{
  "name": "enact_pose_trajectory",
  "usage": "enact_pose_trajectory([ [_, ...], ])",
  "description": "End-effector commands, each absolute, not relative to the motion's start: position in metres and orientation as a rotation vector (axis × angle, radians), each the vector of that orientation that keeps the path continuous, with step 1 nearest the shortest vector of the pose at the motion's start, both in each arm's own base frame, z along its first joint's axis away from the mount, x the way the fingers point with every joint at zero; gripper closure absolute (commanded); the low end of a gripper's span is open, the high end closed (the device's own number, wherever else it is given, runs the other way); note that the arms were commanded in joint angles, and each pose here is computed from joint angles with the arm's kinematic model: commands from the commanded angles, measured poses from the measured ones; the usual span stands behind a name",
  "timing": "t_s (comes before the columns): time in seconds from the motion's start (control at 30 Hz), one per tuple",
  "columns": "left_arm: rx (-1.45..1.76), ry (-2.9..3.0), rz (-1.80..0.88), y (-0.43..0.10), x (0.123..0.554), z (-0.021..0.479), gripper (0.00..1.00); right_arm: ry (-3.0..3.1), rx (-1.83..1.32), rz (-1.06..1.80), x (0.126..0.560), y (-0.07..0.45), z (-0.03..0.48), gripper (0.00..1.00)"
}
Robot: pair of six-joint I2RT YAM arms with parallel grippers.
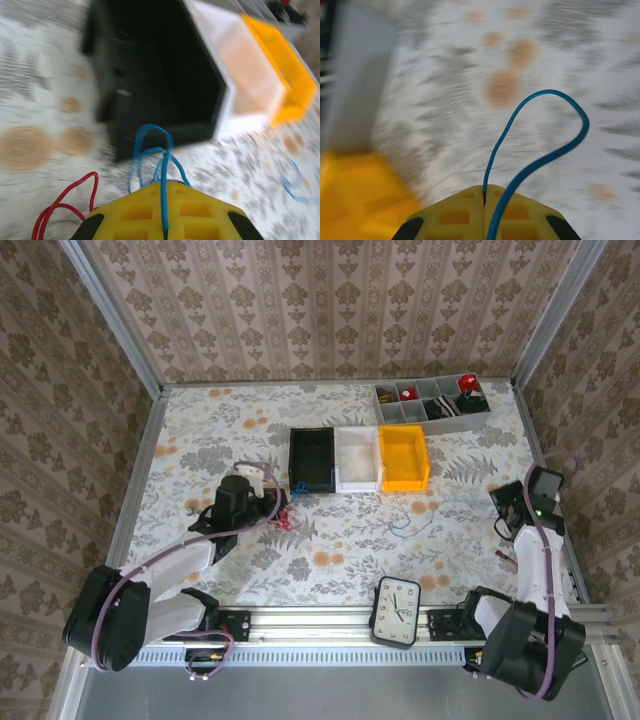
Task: Untangle the cables
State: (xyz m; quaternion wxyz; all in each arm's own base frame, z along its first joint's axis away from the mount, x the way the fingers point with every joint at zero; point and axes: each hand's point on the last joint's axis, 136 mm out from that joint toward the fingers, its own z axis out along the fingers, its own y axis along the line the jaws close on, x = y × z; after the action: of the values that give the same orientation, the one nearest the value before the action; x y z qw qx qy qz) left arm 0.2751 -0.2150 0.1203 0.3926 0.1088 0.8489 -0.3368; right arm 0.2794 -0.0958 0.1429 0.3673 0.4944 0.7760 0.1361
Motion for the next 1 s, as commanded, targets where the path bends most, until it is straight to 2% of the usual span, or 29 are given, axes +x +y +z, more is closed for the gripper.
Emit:
enact_pose_trajectory([
  [0.0,0.622,2.031,-1.025,-0.263,0.250,0.152,1.00,1.841,0.883,0.539,0.320,-0.057,0.258,1.00],
  [0.2,0.741,2.075,-1.006,-0.286,0.243,0.138,1.00,1.703,0.576,0.654,0.347,-0.009,0.384,1.00],
  [0.33,0.717,2.093,-0.969,-0.289,0.255,0.132,1.00,1.635,0.475,0.691,0.365,0.007,0.435,1.00],
  [0.4,0.715,2.092,-0.961,-0.291,0.259,0.130,1.00,1.623,0.462,0.705,0.376,0.009,0.445,1.00],
  [0.67,0.739,2.120,-0.974,-0.302,0.267,0.121,1.00,1.675,0.474,0.640,0.420,0.005,0.432,1.00],
  [0.97,0.744,2.130,-0.969,-0.303,0.267,0.119,1.00,1.845,0.490,0.518,0.447,0.017,0.360,1.00],
])
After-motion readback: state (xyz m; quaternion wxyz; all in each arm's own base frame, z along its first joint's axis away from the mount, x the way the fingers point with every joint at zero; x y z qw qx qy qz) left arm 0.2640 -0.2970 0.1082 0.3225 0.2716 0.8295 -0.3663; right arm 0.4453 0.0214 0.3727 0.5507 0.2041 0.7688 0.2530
